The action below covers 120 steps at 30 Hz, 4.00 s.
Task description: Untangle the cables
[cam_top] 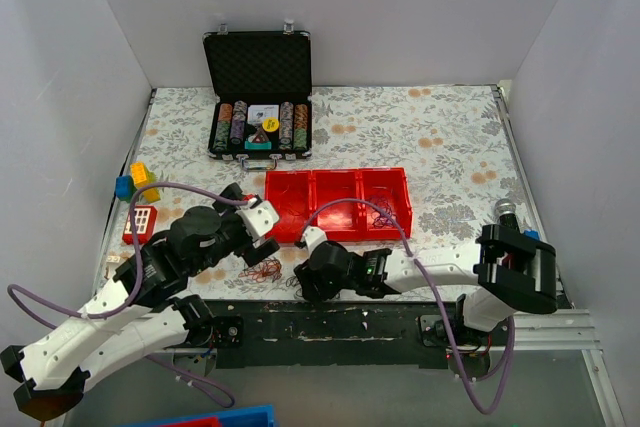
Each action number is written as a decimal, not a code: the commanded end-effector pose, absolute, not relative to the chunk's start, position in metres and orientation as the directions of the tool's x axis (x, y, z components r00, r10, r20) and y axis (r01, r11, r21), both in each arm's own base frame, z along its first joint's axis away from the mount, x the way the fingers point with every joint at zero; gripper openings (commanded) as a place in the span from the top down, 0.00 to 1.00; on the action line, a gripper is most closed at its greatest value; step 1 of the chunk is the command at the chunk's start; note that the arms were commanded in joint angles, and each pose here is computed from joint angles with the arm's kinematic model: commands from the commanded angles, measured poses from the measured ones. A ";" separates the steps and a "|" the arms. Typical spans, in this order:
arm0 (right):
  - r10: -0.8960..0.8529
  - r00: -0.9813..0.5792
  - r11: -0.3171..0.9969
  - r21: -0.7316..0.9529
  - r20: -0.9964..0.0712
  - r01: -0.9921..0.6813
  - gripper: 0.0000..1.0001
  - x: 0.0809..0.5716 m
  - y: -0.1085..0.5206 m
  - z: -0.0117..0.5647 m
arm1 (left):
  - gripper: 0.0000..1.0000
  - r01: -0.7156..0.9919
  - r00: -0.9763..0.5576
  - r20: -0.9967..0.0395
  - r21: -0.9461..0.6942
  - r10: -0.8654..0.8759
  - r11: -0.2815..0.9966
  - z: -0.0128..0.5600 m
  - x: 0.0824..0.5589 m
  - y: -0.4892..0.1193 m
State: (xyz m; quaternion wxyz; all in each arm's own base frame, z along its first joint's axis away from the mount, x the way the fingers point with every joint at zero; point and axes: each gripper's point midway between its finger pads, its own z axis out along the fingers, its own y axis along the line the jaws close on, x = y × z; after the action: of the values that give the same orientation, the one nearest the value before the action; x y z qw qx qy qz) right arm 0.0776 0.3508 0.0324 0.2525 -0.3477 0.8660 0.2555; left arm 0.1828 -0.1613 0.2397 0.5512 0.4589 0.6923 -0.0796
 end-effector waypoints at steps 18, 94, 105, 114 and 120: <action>-0.313 -0.443 0.689 0.120 -0.840 -0.715 0.99 0.131 0.353 0.162 | 0.17 0.737 0.017 -0.817 0.399 0.576 0.545 0.217 0.178 -0.156; -0.125 -0.625 0.540 0.475 -0.771 -0.694 0.52 0.111 0.395 0.129 | 0.02 0.852 -0.017 -0.589 0.414 0.808 0.320 0.094 0.159 -0.127; -0.103 -0.629 0.530 0.493 -0.770 -0.690 0.56 0.103 0.381 0.136 | 0.02 0.928 -0.050 -0.582 0.273 0.812 0.253 0.131 0.187 -0.139; -0.095 -0.628 0.533 0.493 -0.773 -0.687 0.58 0.102 0.376 0.140 | 0.02 0.988 -0.139 -0.498 -0.004 0.856 0.158 0.103 0.158 -0.128; -0.080 -0.621 0.543 0.489 -0.779 -0.683 0.60 0.104 0.370 0.144 | 0.02 0.995 -0.099 -0.497 -0.022 0.862 0.102 0.095 0.163 -0.123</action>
State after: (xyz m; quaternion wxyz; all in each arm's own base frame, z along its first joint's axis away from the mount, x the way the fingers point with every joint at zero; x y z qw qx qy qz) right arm 0.1014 0.3729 0.1317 0.3461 -0.2497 0.8078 0.4066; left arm 0.1640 -0.1167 0.0853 0.1683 0.6206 0.7502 -0.1542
